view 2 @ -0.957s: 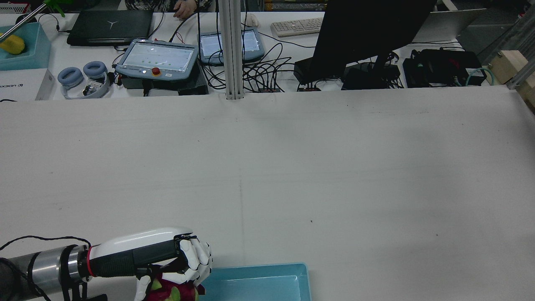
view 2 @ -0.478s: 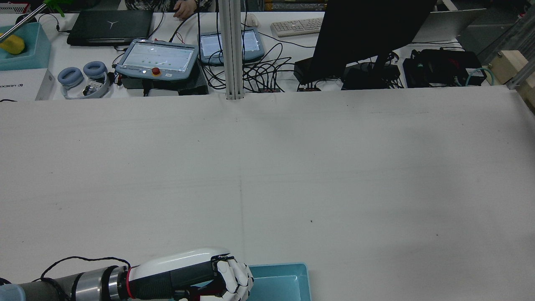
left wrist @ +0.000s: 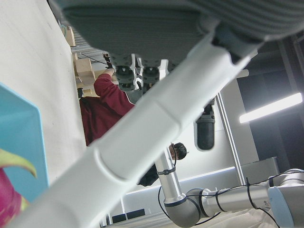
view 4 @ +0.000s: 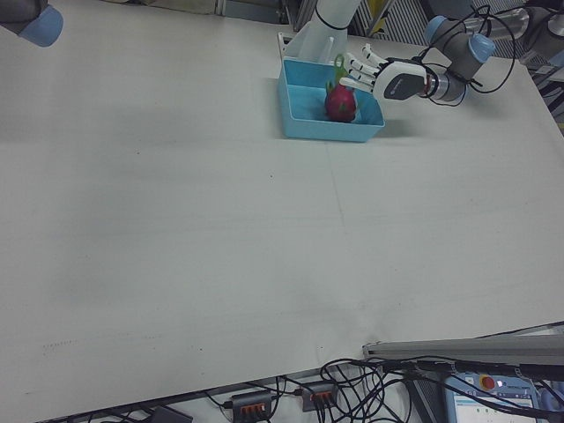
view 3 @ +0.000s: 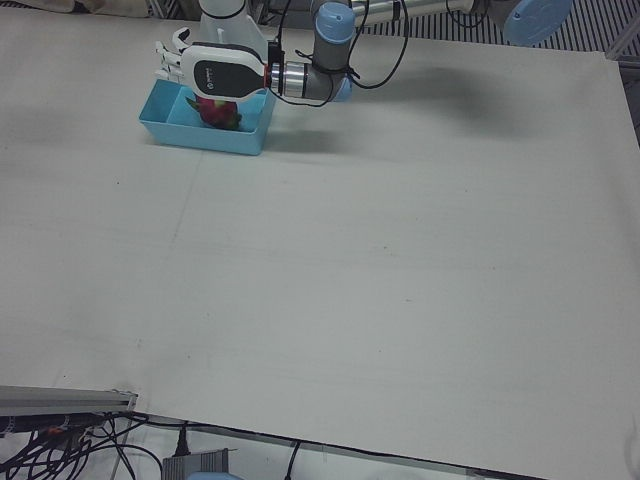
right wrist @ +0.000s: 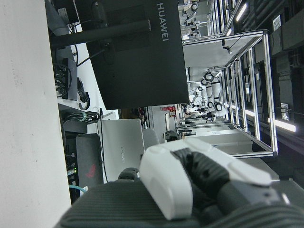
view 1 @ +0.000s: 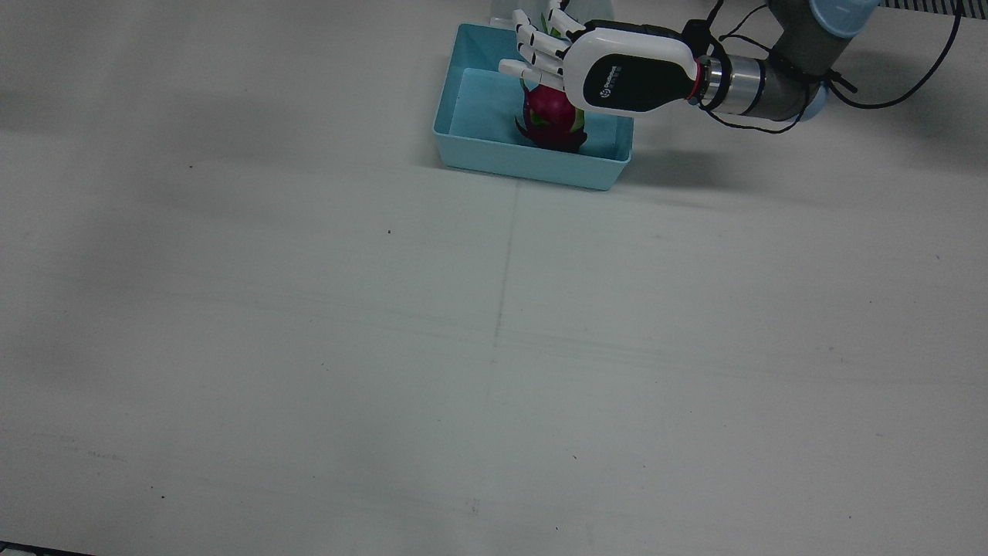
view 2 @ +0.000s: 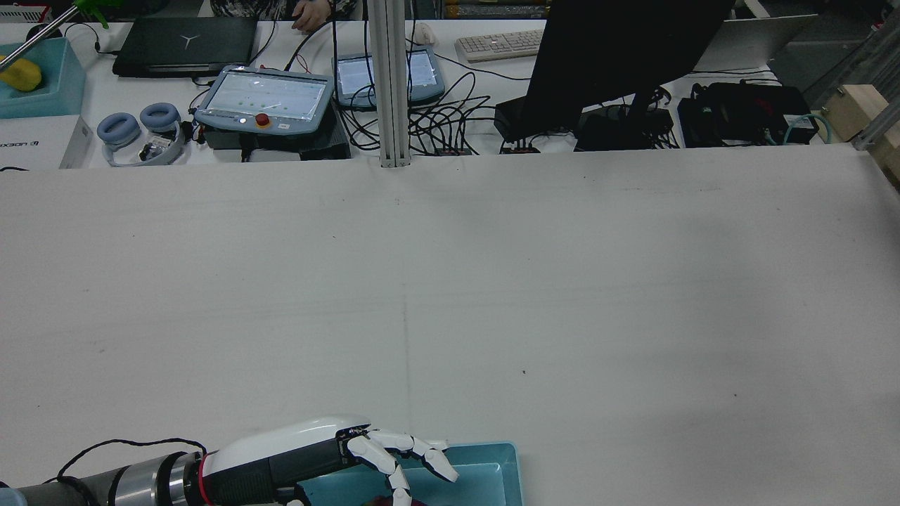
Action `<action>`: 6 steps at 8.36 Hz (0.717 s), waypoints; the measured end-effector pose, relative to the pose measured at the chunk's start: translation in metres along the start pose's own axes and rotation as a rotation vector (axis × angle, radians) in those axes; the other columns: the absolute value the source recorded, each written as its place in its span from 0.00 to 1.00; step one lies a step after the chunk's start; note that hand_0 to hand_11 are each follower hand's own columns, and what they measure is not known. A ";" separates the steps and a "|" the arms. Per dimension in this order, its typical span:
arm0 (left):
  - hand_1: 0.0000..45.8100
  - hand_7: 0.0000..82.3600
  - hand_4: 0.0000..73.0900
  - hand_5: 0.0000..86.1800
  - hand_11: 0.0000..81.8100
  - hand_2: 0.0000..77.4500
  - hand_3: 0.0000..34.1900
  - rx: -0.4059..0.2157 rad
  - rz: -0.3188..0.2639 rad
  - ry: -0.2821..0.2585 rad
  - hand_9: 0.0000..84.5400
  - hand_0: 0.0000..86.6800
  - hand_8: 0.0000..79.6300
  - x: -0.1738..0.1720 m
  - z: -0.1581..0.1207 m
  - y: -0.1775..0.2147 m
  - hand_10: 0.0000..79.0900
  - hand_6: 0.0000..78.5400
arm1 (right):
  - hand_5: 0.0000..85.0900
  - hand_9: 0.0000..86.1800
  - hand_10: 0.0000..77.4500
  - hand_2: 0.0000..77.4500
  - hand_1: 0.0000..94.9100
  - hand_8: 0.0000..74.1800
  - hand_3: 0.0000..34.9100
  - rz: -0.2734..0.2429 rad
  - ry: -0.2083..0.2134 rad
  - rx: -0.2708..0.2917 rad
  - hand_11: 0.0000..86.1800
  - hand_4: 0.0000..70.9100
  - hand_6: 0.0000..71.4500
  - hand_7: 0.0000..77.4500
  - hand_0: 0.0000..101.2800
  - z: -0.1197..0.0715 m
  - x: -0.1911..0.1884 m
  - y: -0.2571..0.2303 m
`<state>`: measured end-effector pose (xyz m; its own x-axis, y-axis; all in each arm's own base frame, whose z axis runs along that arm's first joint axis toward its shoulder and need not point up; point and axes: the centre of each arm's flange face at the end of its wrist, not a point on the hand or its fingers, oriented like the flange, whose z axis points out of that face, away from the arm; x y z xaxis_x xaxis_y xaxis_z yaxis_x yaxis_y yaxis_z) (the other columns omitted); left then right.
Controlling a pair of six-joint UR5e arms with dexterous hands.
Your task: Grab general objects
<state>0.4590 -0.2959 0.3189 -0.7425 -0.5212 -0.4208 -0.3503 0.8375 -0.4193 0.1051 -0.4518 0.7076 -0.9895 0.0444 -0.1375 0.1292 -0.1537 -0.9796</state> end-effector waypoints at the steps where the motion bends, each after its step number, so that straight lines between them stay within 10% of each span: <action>1: 0.00 0.25 0.36 0.28 0.01 0.00 0.00 0.007 0.000 0.006 0.23 0.92 0.07 0.000 -0.004 -0.001 0.28 0.10 | 0.00 0.01 0.00 1.00 1.00 0.00 0.00 0.000 0.000 0.000 0.01 0.00 0.00 0.00 0.00 0.000 0.000 0.000; 2: 0.00 0.25 0.36 0.28 0.01 0.00 0.00 0.012 -0.004 0.008 0.23 0.92 0.07 -0.001 -0.008 -0.004 0.28 0.10 | 0.00 0.01 0.00 1.00 1.00 0.00 0.00 0.000 0.000 0.000 0.01 0.00 0.00 0.00 0.00 0.000 0.000 0.000; 3: 0.00 0.29 0.15 0.23 0.01 0.00 0.00 0.031 -0.005 0.003 0.08 0.92 0.02 0.000 -0.024 -0.010 0.28 0.01 | 0.00 0.01 0.00 1.00 1.00 0.00 0.00 0.000 0.000 0.000 0.01 0.00 0.00 0.00 0.00 0.000 0.000 0.000; 4: 0.00 0.41 0.10 0.35 0.01 0.00 0.00 0.088 0.030 -0.004 0.06 0.92 0.01 0.017 -0.050 -0.031 0.28 0.01 | 0.00 0.01 0.00 1.00 1.00 0.00 0.00 0.000 0.000 0.000 0.01 0.00 0.00 0.00 0.00 0.000 0.000 0.000; 5: 0.00 0.60 0.10 0.68 0.01 0.00 0.00 0.175 0.094 -0.003 0.02 0.92 0.01 0.046 -0.086 -0.064 0.29 0.00 | 0.00 0.01 0.00 1.00 1.00 0.00 0.00 0.000 0.000 0.000 0.01 0.00 0.00 0.00 0.00 0.000 0.000 0.000; 6: 0.00 0.60 0.10 0.82 0.01 0.00 0.00 0.265 0.167 0.010 0.08 0.92 0.01 0.083 -0.125 -0.097 0.29 0.00 | 0.00 0.01 0.00 1.00 1.00 0.00 0.00 0.000 0.000 0.000 0.01 0.00 0.00 0.00 0.00 0.000 0.000 0.000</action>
<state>0.3599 -0.3999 0.4255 -0.7835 -0.3771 -0.4939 -0.0629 0.8388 -0.5407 0.1051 -0.4518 0.7075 -0.9895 0.0443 -0.1375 0.1293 -0.1536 -0.9796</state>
